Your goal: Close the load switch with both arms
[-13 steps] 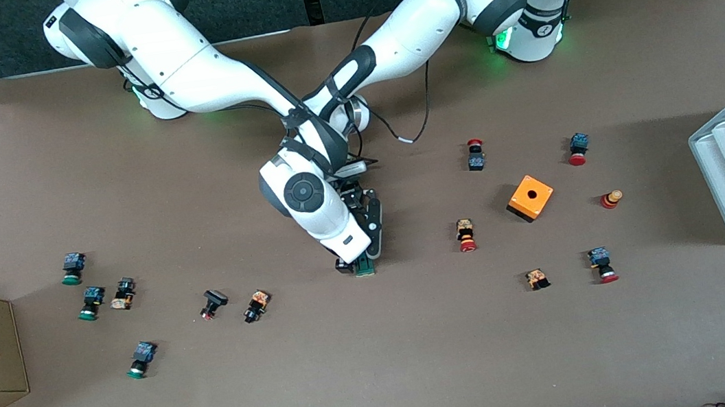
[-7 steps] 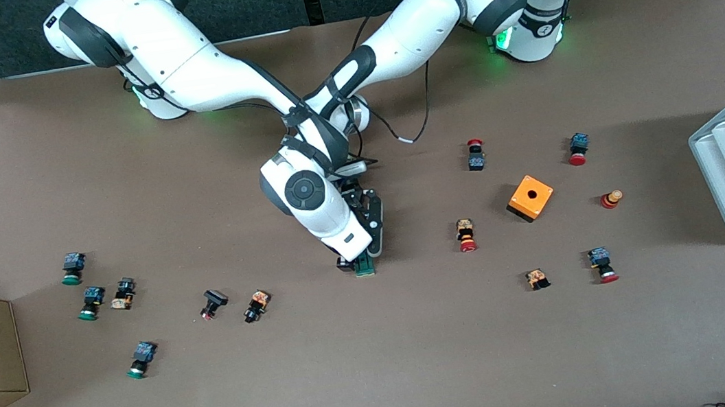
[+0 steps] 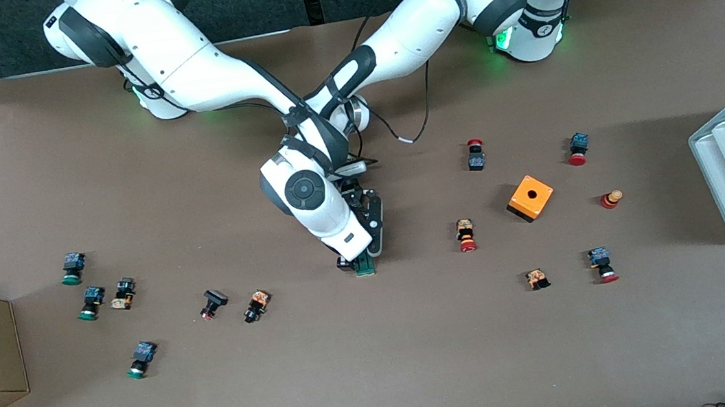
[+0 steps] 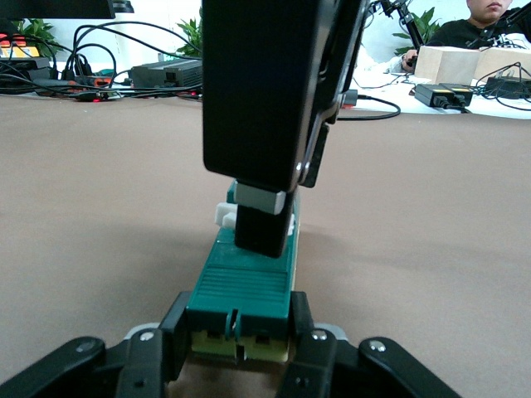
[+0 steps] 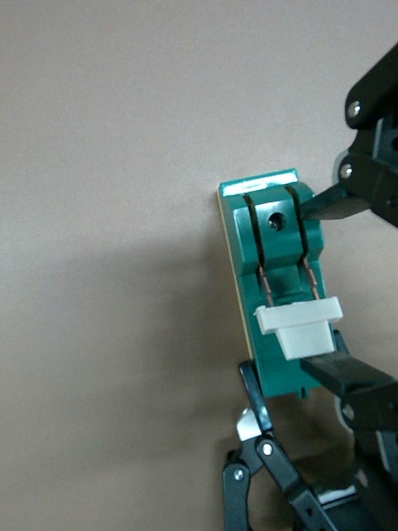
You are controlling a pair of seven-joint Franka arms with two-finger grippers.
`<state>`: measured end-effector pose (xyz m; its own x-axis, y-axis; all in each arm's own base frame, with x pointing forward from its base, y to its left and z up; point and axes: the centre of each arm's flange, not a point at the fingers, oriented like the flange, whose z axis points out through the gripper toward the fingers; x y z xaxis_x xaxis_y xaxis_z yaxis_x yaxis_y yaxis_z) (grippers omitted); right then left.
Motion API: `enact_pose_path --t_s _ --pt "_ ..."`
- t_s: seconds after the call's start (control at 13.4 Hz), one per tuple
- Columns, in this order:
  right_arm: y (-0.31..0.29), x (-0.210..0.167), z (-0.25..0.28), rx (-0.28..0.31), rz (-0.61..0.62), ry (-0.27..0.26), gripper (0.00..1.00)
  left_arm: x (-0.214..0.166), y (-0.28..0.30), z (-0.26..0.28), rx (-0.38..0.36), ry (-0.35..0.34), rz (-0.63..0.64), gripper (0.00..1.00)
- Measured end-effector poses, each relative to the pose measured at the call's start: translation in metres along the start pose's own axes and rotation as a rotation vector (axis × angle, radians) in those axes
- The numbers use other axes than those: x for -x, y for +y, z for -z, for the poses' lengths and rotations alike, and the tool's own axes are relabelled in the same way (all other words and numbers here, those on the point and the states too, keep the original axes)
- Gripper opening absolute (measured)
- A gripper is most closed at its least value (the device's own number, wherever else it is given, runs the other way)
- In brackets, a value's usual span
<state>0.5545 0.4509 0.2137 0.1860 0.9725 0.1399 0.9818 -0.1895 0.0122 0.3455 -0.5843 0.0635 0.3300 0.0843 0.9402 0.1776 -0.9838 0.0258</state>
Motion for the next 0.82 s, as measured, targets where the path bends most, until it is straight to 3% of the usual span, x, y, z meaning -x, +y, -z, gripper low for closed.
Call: enact_pose_path --t_s 0.82 --pt "-0.0016 -0.0010 0.0014 -0.001 0.002 0.001 0.67 -0.0001 0.0000 -0.0001 0.000 0.000 0.000 0.51"
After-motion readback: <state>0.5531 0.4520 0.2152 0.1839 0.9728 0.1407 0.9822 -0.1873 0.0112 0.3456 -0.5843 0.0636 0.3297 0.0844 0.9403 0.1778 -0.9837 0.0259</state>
